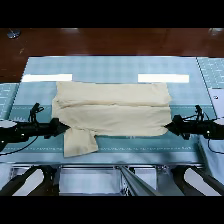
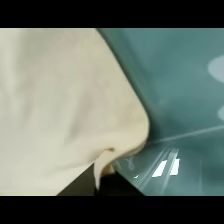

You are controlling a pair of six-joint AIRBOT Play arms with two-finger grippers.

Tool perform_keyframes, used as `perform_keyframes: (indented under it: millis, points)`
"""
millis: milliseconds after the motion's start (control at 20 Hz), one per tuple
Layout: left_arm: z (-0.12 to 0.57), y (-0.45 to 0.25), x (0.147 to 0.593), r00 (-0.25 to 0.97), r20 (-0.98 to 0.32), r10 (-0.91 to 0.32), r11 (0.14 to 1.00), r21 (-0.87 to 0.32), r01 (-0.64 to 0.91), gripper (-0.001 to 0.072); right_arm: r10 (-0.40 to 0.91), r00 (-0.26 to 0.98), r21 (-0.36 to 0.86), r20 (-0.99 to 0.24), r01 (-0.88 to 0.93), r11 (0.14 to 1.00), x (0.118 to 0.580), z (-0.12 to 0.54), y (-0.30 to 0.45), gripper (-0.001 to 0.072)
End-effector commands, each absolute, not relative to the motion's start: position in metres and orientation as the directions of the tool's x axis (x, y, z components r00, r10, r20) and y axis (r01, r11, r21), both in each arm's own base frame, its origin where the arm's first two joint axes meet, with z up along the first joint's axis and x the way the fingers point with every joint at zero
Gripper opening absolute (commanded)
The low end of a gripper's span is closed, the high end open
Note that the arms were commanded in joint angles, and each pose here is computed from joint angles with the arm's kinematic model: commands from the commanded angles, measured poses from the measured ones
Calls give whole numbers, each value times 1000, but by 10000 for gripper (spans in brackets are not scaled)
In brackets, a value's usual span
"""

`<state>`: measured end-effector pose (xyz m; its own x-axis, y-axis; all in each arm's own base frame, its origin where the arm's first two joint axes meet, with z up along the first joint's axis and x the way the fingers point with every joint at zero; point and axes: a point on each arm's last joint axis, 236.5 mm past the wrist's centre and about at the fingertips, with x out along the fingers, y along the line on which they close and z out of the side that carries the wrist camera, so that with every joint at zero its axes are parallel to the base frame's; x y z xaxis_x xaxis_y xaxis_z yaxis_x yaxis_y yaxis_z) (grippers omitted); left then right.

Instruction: Fold the shirts.

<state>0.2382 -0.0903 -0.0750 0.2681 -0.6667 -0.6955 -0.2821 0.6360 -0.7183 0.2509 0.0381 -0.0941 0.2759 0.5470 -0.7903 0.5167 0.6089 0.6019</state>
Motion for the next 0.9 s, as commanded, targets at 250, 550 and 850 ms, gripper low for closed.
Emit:
perform_keyframes:
  millis: [250,550,850]
  points:
    - [-17,-58,350,528,-680,-508,715,-675,-182,21,509,420,653,-751,356,668,349,-31,31,26]
    - [-14,-60,435,526,-673,-521,703,-687,-183,21,514,422,656,-747,341,673,420,-32,33,26]
    - [-30,-62,485,452,-673,-586,664,-718,-208,21,507,445,660,-738,325,677,472,-35,18,26]
